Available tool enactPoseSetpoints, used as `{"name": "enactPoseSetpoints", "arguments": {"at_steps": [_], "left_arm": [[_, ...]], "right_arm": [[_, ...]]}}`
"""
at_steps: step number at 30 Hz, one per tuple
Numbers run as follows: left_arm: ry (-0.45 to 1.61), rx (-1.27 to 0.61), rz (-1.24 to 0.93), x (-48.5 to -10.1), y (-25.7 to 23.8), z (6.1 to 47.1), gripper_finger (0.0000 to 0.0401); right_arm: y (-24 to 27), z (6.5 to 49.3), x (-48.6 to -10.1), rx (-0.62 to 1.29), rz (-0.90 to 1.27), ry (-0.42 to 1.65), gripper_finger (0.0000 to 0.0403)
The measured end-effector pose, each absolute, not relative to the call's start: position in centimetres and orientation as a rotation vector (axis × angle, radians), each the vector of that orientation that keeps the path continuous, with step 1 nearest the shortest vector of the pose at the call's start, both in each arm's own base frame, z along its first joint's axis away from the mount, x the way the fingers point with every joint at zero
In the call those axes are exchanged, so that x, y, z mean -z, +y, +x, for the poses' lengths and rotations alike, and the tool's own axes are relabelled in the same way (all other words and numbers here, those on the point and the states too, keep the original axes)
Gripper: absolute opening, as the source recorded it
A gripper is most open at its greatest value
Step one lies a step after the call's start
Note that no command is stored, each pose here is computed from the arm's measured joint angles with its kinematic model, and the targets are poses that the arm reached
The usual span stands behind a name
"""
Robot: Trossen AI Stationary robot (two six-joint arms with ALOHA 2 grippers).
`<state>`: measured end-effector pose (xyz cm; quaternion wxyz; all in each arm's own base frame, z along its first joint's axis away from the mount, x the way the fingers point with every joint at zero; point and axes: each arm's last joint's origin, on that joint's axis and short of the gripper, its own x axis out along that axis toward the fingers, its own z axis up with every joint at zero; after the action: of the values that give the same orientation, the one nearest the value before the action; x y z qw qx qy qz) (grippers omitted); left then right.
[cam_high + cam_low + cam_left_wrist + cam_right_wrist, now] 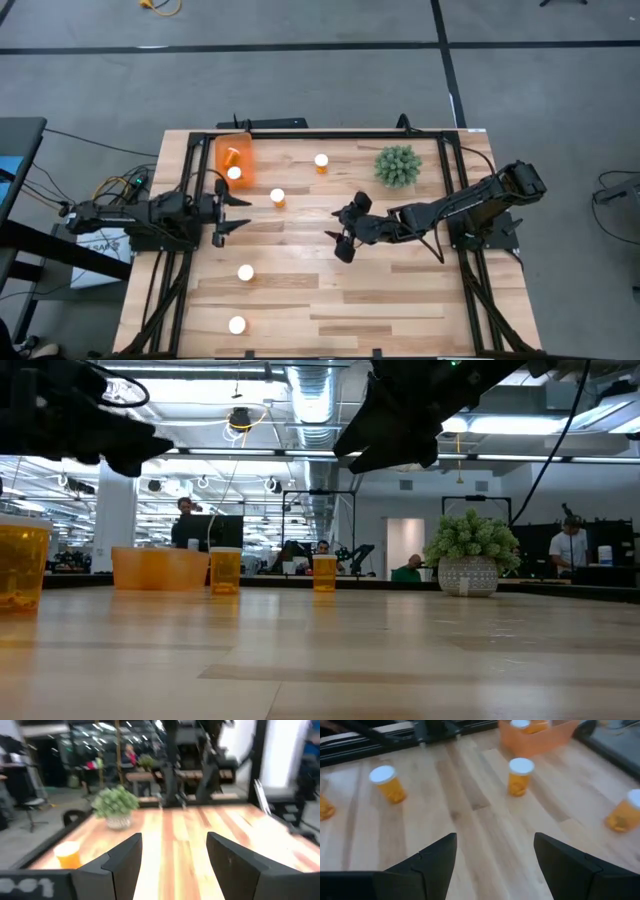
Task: Pick and place pill bottles into a basket
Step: Put the orange pill bottle into the orange container
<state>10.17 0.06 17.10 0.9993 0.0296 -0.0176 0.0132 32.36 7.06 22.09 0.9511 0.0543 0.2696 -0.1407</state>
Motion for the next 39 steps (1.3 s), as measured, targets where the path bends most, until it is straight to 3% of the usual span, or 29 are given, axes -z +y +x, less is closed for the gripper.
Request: {"name": "enactPoseSetpoints", "arguments": {"at_steps": [17,23,33,39], "left_arm": [[0.04,-0.005,0.042,-16.4,0.0,10.2,0.0212],[0.041,-0.006,0.042,-16.4,0.0,10.2,0.0212],[0.043,-0.007,0.043,-16.4,0.0,10.2,0.0213],[0.043,-0.009,0.037,-16.4,0.0,10.2,0.0212]], "right_arm": [[7.2,32.3,-22.0,0.259,0.08,0.569,0.026],[6.4,31.4,-21.0,0.408,0.012,0.653,0.026],[3.1,30.2,-17.3,0.536,0.057,0.488,0.026],[-0.3,30.1,-17.0,0.618,0.108,0.401,0.026]]}}
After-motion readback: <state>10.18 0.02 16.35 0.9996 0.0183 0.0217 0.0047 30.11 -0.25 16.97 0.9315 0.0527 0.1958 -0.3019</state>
